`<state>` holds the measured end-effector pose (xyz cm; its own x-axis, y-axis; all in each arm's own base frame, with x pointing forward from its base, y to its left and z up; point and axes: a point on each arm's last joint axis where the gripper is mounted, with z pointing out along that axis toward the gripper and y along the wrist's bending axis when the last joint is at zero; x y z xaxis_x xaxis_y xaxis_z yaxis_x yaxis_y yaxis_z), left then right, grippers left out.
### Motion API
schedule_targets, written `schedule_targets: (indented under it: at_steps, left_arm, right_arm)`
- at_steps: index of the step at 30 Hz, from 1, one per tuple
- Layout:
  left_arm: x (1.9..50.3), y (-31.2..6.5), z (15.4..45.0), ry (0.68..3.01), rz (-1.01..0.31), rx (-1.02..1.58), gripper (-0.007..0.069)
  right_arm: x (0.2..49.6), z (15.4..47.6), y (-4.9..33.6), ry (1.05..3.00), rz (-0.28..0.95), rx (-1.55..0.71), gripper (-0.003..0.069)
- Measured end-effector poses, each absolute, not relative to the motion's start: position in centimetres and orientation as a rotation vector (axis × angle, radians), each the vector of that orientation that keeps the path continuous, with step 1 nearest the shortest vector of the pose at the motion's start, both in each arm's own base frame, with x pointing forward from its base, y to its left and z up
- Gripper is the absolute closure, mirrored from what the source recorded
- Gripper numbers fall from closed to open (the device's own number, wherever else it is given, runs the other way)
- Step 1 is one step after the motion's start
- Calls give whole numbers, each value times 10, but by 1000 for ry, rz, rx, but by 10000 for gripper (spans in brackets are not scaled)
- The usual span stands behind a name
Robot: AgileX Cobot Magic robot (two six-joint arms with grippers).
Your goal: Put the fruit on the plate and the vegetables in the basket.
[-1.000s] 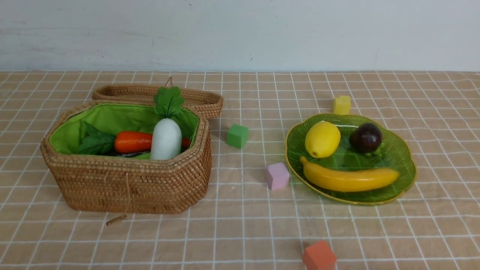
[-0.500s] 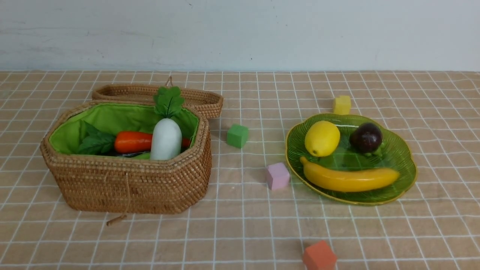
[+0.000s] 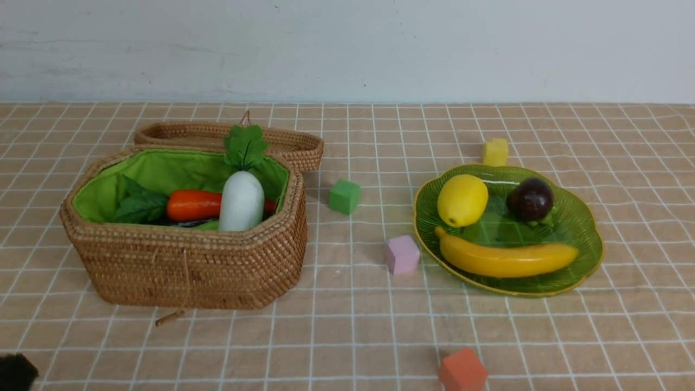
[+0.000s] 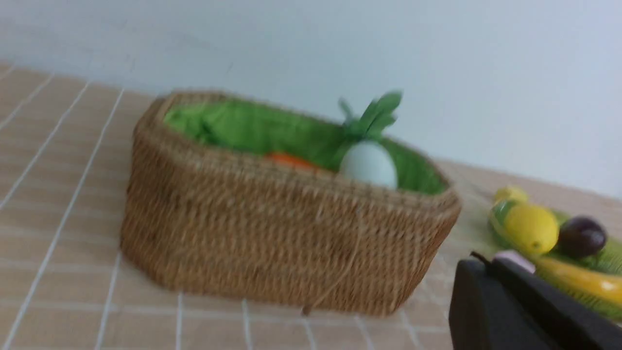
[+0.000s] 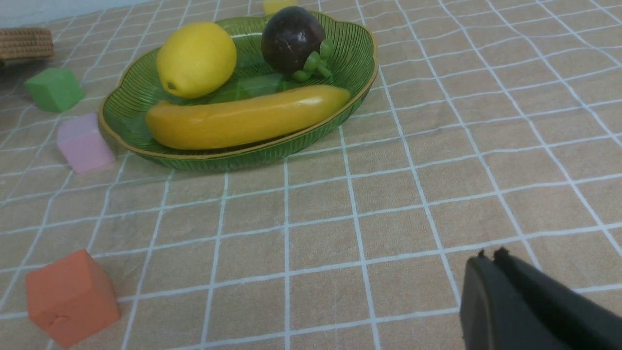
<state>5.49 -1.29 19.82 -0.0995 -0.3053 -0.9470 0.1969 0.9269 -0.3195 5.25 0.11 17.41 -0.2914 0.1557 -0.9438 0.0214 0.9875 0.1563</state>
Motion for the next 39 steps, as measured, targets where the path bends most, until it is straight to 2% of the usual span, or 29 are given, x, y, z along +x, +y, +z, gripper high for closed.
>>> schedule_targets:
  at_steps: [2,4,8,39]
  left_arm:
    - [55,-13,192,1664,-416,-87,637]
    - [53,-14,178,1810,-409,-92,637]
    - [51,-14,169,1900,-403,-100,637]
    - [51,-14,169,1900,-402,-103,631]
  right_arm:
    - [53,174,1,1864,132,128,642]
    - [52,174,1,1863,132,128,641]
    - [52,174,1,1865,132,128,638]
    - [52,174,1,1864,132,128,592]
